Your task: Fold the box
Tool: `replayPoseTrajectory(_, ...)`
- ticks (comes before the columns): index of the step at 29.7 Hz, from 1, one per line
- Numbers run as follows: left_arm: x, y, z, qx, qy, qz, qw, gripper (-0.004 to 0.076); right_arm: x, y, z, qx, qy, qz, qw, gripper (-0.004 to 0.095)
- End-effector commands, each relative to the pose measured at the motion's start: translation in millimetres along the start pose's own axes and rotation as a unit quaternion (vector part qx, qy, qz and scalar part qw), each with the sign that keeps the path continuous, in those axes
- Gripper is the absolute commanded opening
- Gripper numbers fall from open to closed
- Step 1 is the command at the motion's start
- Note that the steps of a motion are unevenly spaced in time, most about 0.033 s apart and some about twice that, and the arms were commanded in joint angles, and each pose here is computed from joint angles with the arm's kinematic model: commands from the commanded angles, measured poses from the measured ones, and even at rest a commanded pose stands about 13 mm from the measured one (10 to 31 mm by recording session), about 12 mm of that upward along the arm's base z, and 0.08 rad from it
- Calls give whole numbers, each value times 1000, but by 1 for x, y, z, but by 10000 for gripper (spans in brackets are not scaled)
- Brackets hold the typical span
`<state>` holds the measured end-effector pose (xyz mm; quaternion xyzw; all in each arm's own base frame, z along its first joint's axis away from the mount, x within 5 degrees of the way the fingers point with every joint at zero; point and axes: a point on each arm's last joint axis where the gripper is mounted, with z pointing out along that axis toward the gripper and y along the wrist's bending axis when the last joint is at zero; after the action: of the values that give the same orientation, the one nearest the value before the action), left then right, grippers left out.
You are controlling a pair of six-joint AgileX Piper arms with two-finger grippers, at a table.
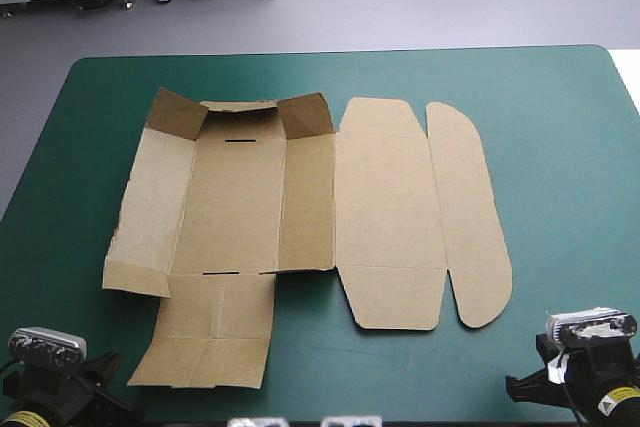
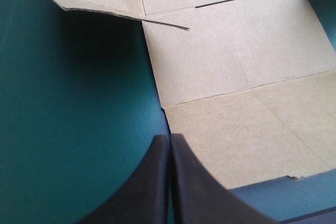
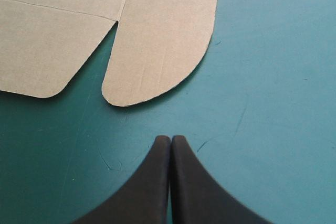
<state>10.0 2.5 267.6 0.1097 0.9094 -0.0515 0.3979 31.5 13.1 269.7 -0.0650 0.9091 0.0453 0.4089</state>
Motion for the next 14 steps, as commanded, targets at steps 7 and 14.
replayPoseTrajectory(7,-11,-1,-4,4,-33,-1,999,-9,-11,0,-4,0,-35,0,999,-18)
replayPoseTrajectory(14,-10,0,-4,1,-30,-2,1000,-9,-11,0,-4,0,-35,0,999,-18)
